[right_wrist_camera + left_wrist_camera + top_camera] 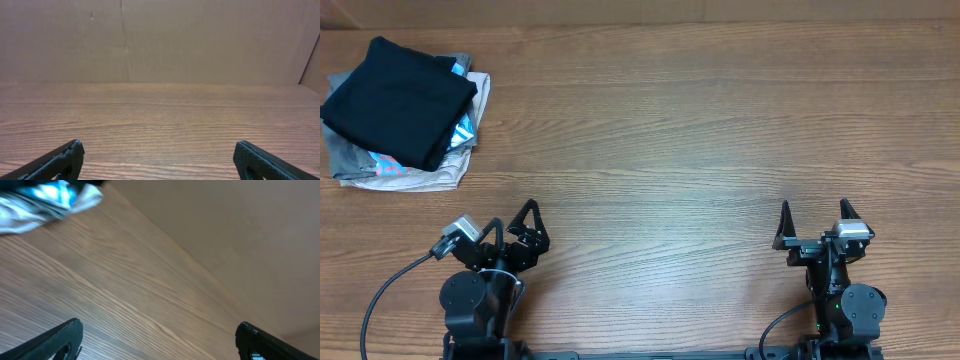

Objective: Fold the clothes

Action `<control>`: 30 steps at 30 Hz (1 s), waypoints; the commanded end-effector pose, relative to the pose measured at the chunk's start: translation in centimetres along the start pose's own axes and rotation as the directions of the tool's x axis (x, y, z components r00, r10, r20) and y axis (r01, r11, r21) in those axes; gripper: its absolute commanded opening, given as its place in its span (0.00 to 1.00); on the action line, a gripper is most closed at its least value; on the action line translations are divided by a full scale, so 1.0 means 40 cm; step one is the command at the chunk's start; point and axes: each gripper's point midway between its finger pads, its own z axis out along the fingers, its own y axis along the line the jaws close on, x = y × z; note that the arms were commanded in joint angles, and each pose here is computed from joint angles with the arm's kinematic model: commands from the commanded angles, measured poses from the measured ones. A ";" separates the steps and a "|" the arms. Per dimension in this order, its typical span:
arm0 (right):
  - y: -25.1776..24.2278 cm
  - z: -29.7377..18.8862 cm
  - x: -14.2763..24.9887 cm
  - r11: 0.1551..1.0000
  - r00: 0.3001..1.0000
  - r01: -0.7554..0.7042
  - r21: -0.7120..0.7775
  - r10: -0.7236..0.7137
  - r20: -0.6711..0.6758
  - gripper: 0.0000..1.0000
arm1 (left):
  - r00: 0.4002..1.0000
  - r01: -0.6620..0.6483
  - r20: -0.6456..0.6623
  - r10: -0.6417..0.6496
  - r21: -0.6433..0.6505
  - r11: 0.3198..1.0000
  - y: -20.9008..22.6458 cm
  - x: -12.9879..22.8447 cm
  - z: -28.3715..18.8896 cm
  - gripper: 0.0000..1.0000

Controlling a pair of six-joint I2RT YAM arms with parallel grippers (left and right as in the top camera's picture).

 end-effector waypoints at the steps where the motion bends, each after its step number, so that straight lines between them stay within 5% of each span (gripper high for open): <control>1: -0.001 0.000 0.002 1.000 1.000 0.004 0.001 -0.004 0.008 1.00 | 0.996 0.012 0.086 -0.004 -0.099 0.995 0.063 -0.013 0.004 1.00; 8: -0.001 0.000 0.002 1.000 1.000 0.004 0.001 -0.004 0.008 1.00 | 0.997 0.013 0.081 -0.002 -0.134 0.991 0.118 0.032 0.014 1.00; 21: -0.001 0.000 0.002 1.000 1.000 0.004 0.000 -0.004 0.008 1.00 | 0.962 -0.252 0.069 0.264 -0.140 0.957 0.111 0.025 0.014 1.00; 30: -0.001 0.000 0.002 1.000 1.000 0.004 0.000 -0.004 0.008 1.00 | 0.763 -0.641 0.077 0.642 -0.039 0.767 0.043 0.031 0.005 1.00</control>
